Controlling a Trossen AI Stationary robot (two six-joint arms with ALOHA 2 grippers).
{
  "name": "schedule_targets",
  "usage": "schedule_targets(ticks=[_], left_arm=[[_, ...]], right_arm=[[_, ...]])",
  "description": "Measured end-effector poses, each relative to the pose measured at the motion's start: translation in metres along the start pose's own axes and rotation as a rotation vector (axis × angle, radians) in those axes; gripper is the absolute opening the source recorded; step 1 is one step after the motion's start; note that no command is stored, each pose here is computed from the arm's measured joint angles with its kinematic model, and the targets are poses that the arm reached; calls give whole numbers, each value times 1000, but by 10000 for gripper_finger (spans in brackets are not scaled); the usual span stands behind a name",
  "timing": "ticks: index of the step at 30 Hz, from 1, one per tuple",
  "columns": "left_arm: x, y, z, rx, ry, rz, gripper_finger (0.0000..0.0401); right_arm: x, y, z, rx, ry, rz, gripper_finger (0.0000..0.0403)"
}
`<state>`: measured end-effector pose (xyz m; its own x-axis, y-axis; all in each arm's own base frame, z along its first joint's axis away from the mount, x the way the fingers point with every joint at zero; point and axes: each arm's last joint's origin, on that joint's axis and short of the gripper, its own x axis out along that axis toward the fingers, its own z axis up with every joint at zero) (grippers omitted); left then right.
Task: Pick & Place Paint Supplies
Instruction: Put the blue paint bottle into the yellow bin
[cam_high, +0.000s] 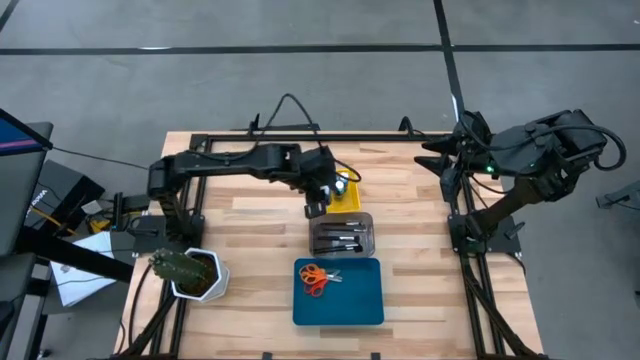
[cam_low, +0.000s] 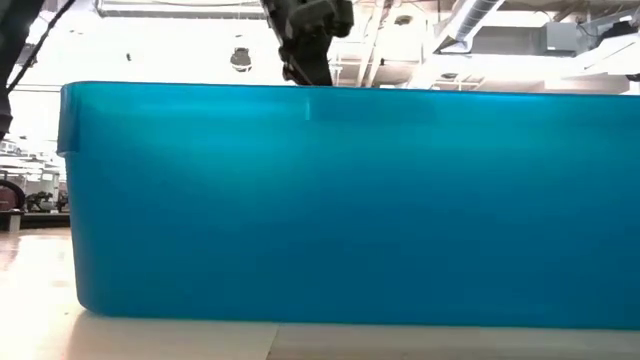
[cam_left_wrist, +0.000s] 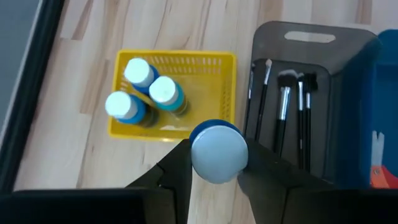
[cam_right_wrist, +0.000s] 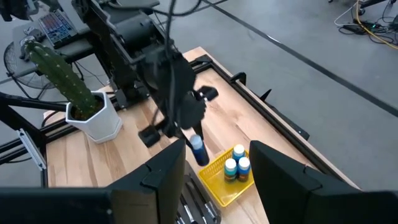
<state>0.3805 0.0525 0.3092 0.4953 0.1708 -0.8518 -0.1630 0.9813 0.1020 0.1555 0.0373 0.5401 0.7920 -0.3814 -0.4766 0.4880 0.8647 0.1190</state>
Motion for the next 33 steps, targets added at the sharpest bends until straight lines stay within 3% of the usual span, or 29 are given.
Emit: schedule_targets(ticks=[11, 33], left_arm=[[30, 3, 5, -78, -4, -8, 107], [71, 9, 3, -89, 51, -33, 107]], right_arm=[[0, 0, 0, -12, 0, 0, 175], [3, -4, 2, -10, -4, -29, 175]])
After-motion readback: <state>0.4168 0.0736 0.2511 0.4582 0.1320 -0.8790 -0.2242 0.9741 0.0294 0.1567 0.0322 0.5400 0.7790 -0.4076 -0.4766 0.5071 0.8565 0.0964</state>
